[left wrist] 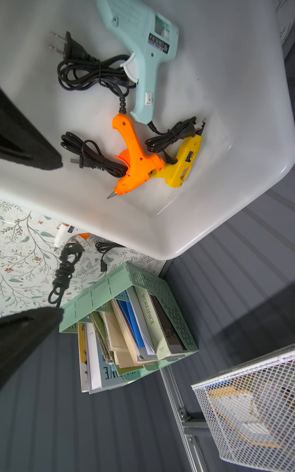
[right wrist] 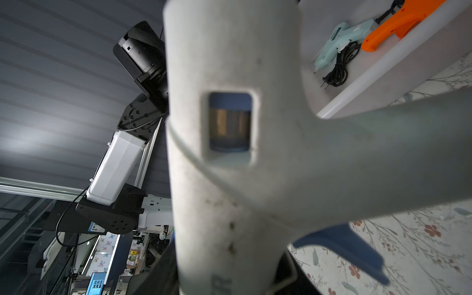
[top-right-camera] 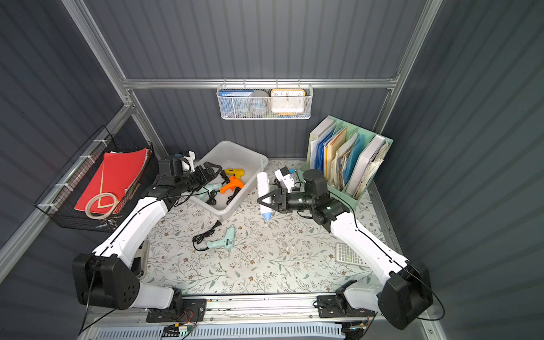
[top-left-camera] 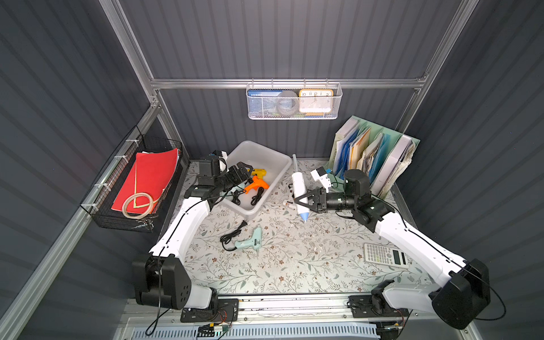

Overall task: Put the hot melt glue gun into the storage box
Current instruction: Pick up the hot melt adhesive gun from the center of the board.

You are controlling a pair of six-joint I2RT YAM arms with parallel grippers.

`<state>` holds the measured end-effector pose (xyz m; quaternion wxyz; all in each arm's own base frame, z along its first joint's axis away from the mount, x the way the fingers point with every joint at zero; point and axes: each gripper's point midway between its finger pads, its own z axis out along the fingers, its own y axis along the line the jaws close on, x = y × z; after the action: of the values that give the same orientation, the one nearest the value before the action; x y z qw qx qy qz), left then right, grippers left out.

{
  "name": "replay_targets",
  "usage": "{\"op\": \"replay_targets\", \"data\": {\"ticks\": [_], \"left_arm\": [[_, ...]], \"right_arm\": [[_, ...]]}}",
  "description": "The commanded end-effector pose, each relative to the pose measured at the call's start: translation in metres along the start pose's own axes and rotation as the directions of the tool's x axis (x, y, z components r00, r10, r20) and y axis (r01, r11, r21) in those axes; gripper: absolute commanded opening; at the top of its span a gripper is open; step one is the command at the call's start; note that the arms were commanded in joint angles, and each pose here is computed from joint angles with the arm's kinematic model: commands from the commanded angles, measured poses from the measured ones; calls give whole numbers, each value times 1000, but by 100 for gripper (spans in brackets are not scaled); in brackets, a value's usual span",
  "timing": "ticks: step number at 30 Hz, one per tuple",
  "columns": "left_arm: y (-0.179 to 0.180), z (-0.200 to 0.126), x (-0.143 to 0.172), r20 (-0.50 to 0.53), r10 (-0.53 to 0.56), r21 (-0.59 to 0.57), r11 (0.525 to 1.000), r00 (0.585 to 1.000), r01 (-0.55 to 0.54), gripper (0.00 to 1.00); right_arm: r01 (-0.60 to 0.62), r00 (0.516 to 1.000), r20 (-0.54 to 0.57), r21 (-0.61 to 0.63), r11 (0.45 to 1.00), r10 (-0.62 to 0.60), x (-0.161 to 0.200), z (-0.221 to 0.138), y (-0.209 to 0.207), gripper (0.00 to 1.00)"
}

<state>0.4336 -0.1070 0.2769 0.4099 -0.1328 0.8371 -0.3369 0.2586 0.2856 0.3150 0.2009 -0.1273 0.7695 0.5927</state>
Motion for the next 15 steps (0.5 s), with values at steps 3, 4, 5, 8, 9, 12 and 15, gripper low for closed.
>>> {"op": "replay_targets", "data": {"ticks": [3, 4, 5, 8, 9, 12, 15], "left_arm": [[-19, -9, -6, 33, 5, 62, 998, 999, -7, 100], [-24, -10, -6, 37, -1, 79, 997, 999, -2, 100], [-30, -12, -6, 36, -6, 100, 995, 999, 2, 100], [-53, -17, -3, 37, 0, 177, 984, 999, -6, 100], [-61, -18, -2, 40, 8, 198, 980, 999, -16, 100], [-93, -21, 8, 39, 50, 276, 959, 998, -59, 100], [-129, -21, 26, 20, 112, 356, 928, 994, -112, 100]], "right_arm": [[217, 976, 17, 97, 971, -219, 1, -25, 22, 0], [225, 973, 19, 144, 964, -230, 0, -27, 15, 0], [233, 970, 24, 181, 956, -241, -1, -28, 9, 0], [251, 960, 50, 281, 926, -275, -8, -31, -8, 0], [254, 957, 59, 307, 917, -285, -11, -31, -12, 0], [280, 937, 84, 397, 874, -339, -19, -32, -23, 0], [305, 910, 107, 484, 820, -402, -29, -32, -31, 0]]}}
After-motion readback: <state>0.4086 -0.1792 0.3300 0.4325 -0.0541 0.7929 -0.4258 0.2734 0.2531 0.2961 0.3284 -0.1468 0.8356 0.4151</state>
